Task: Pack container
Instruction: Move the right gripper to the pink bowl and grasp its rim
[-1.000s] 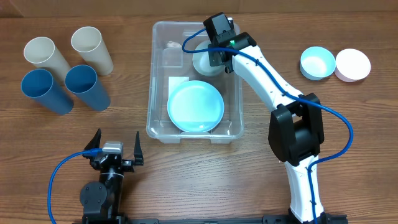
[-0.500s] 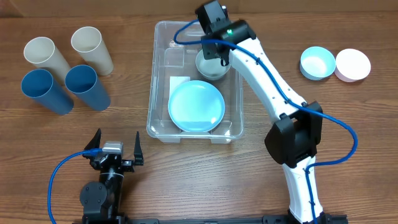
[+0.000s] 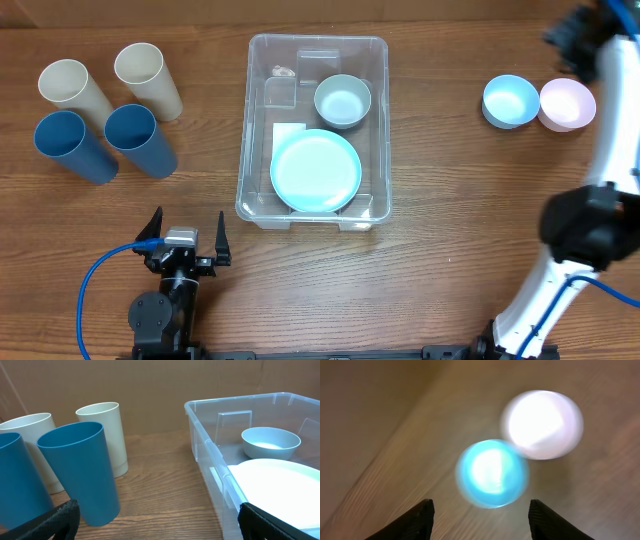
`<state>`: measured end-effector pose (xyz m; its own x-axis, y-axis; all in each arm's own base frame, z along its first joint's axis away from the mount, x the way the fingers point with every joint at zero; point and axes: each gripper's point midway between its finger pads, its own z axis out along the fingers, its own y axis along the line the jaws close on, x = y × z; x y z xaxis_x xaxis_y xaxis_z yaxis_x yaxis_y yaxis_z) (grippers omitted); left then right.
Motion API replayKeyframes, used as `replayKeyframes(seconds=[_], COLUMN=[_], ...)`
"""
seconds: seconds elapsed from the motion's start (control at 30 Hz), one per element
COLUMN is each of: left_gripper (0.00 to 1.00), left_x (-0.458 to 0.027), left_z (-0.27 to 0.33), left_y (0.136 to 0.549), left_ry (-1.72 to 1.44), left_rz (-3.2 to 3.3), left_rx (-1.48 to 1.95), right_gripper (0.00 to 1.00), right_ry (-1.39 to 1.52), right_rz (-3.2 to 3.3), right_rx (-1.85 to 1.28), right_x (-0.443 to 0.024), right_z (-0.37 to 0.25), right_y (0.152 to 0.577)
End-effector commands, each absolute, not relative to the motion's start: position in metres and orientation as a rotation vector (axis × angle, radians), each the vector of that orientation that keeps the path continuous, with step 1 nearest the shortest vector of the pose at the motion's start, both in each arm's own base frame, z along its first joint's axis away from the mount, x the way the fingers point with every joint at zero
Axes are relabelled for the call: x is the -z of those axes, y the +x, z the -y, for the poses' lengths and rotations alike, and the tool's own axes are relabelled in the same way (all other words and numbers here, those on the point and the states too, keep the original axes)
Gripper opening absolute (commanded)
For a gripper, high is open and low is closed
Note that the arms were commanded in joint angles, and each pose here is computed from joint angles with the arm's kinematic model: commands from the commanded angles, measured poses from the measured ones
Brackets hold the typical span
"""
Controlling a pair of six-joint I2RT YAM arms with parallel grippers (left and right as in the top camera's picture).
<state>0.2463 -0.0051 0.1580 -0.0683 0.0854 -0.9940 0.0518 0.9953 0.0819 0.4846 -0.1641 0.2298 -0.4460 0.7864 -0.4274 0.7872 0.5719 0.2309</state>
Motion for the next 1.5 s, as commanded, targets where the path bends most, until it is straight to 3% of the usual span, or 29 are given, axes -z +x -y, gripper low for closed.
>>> replayKeyframes(seconds=[0.0, 0.23, 0.47, 0.73, 0.77, 0.83, 0.93, 0.97, 1.2, 1.33, 1.47], left_gripper=[1.0, 1.0, 1.0, 1.0, 1.0, 1.0, 1.0, 1.0, 1.0, 1.0, 1.0], left_x=[-0.158, -0.158, -0.158, -0.158, -0.158, -0.158, -0.158, -0.158, -0.158, -0.158, -0.158], left_z=[0.005, 0.005, 0.005, 0.005, 0.005, 0.005, 0.005, 0.005, 0.005, 0.005, 0.005], left_y=[0.246, 0.246, 0.246, 0.246, 0.246, 0.246, 0.246, 0.246, 0.246, 0.246, 0.246], left_ry=[0.11, 0.11, 0.11, 0.11, 0.11, 0.11, 0.11, 0.11, 0.11, 0.11, 0.11], left_rz=[-1.635, -1.635, -1.635, -1.636, -1.635, -1.635, -1.635, -1.635, -1.635, -1.635, -1.636], left_rx=[-0.024, -0.024, -0.024, -0.024, -0.024, -0.025, -0.024, -0.024, -0.024, -0.024, -0.024], right_gripper=[0.63, 0.64, 0.64, 0.62, 0.52, 0.24, 0.06, 0.04, 0.04, 0.04, 0.04], right_ry=[1.51, 1.631, 1.583, 1.654, 1.656, 1.654, 1.659, 1.66, 1.624, 1.529, 1.257], right_rz=[-2.337, -2.434, -2.405, -2.49, -2.493, -2.491, -2.5, -2.502, -2.459, -2.355, -2.344], right_rx=[-0.122, -0.067, -0.053, -0.047, -0.046, -0.046, -0.045, -0.044, -0.054, -0.088, -0.238], right_x=[-0.177, -0.087, -0.074, -0.016, -0.013, -0.014, -0.013, -0.013, -0.073, -0.156, -0.238], right_z=[0.204, 0.249, 0.26, 0.256, 0.256, 0.256, 0.255, 0.255, 0.259, 0.257, 0.203], right_y=[0.46, 0.437, 0.453, 0.447, 0.447, 0.447, 0.445, 0.445, 0.452, 0.461, 0.477])
